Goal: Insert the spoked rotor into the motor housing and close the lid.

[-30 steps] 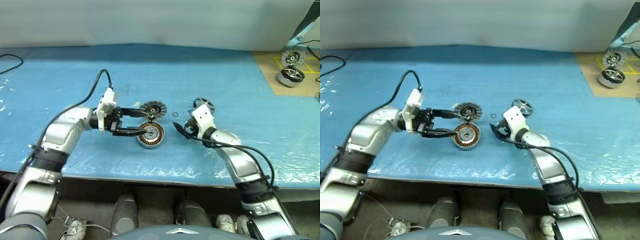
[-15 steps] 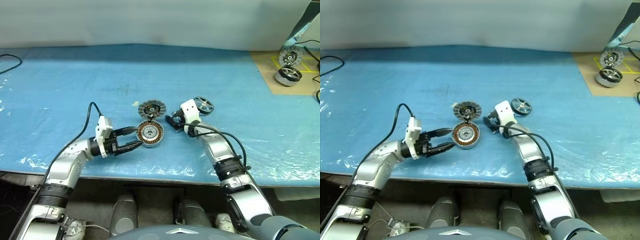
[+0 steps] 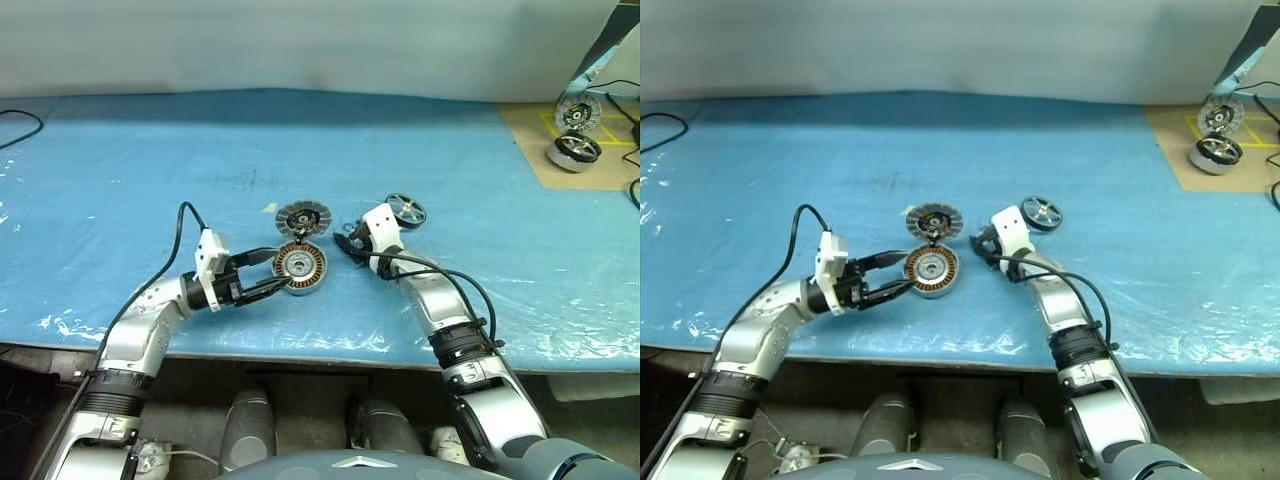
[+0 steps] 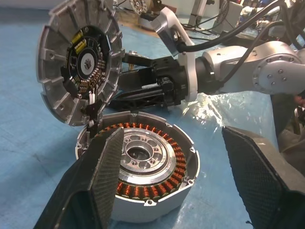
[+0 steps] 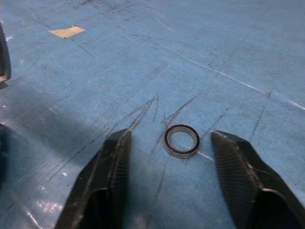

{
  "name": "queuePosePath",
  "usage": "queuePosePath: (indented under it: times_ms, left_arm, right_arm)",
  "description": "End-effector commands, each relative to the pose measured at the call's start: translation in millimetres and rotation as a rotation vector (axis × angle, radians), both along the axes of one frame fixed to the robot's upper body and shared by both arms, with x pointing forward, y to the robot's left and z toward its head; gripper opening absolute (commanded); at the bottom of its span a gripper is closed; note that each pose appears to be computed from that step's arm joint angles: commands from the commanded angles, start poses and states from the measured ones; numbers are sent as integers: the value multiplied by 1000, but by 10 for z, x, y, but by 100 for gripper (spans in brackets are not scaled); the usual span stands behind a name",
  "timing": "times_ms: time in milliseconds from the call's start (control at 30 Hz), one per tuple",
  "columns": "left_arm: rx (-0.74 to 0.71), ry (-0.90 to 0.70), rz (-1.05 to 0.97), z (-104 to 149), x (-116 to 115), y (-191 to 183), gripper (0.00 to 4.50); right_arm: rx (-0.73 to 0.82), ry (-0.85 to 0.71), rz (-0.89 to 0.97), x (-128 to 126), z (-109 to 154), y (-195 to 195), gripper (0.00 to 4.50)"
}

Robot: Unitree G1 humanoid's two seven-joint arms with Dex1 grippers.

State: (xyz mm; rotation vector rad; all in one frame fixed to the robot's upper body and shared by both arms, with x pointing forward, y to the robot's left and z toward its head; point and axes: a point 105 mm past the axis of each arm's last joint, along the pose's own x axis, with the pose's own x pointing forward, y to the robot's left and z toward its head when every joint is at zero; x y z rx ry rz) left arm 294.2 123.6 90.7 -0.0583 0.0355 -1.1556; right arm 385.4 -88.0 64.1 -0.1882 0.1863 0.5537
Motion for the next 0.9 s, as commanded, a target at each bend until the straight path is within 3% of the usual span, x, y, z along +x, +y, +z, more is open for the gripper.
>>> queuePosePath:
  times_ms: [33, 133, 433, 667, 800, 900]
  left_arm:
    - [22, -17, 6, -69, 30, 2, 345]
    - [25, -16, 12, -113, 51, 8, 345]
    - [67, -9, -35, -188, -57, 82, 345]
    - [23, -28, -41, 7, -27, 193, 345]
    - [-65, -43, -83, 259, -64, 167, 345]
    - [-32, -57, -125, 297, -134, 144, 345]
  right_arm:
    - [-7, 17, -9, -29, -64, -45, 167]
    - [-4, 20, -6, -32, -64, -40, 66]
    - [-19, 13, -1, -118, -13, -168, 66]
    - [-27, -2, 29, -285, 111, -319, 66]
    - [-6, -14, 74, -383, 242, -290, 66]
    - [36, -17, 142, -480, 376, -197, 66]
